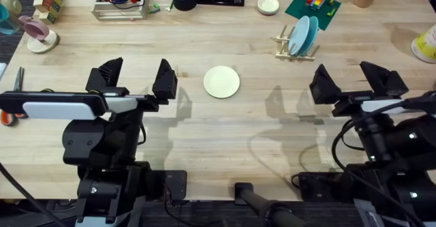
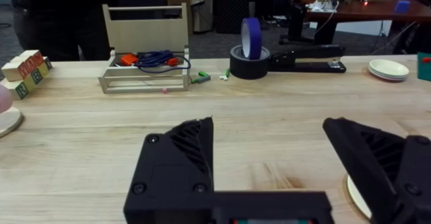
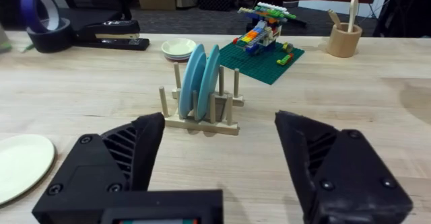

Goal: Pick up the plates from the table one by one and place each into a slot on the dish rack.

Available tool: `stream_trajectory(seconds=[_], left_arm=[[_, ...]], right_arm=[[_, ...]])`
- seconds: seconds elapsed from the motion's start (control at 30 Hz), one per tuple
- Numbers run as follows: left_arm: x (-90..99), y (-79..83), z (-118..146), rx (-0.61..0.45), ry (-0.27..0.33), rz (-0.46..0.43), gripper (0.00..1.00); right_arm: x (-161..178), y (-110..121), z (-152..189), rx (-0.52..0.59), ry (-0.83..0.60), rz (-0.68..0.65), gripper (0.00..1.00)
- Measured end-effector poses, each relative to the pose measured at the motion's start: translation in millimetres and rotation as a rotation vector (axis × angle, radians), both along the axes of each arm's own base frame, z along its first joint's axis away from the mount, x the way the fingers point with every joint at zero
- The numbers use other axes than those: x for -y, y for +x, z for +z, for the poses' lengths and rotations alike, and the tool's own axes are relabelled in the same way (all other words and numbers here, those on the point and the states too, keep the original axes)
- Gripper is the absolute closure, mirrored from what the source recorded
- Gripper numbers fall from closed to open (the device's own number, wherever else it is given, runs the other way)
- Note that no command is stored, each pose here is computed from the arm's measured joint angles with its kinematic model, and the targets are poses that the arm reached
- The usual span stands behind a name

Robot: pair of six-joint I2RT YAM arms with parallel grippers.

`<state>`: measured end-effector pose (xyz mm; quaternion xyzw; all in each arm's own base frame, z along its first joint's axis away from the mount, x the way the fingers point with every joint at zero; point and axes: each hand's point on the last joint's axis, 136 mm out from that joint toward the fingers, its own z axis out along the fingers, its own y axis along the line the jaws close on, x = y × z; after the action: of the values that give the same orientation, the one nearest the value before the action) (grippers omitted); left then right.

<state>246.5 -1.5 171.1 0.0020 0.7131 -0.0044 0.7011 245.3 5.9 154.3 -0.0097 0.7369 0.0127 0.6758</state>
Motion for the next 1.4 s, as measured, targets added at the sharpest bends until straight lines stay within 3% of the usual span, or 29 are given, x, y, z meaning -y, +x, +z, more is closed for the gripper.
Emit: stream_trajectory(seconds=[0.7, 1.1, 1.23, 1.4], left_arm=[[0.1, 0.0, 0.9, 0.004, 0.000, 0.000, 0.007], [6.7, -1.4, 8.1, 0.013, 0.011, -0.039, 0.007], [7.2, -10.0, 40.1, 0.040, 0.030, -0.042, 0.007], [6.3, -33.4, 107.7, 0.109, 0.044, -0.035, 0.008]], right_arm=[[0.0, -0.1, -1.0, -0.005, 0.000, 0.000, 0.009], [0.0, -0.7, 15.7, 0.043, -0.004, 0.000, 0.009], [-0.8, -6.8, 51.4, 0.109, -0.003, 0.005, 0.010], [-2.6, -25.5, 100.3, 0.142, -0.003, 0.016, 0.011]])
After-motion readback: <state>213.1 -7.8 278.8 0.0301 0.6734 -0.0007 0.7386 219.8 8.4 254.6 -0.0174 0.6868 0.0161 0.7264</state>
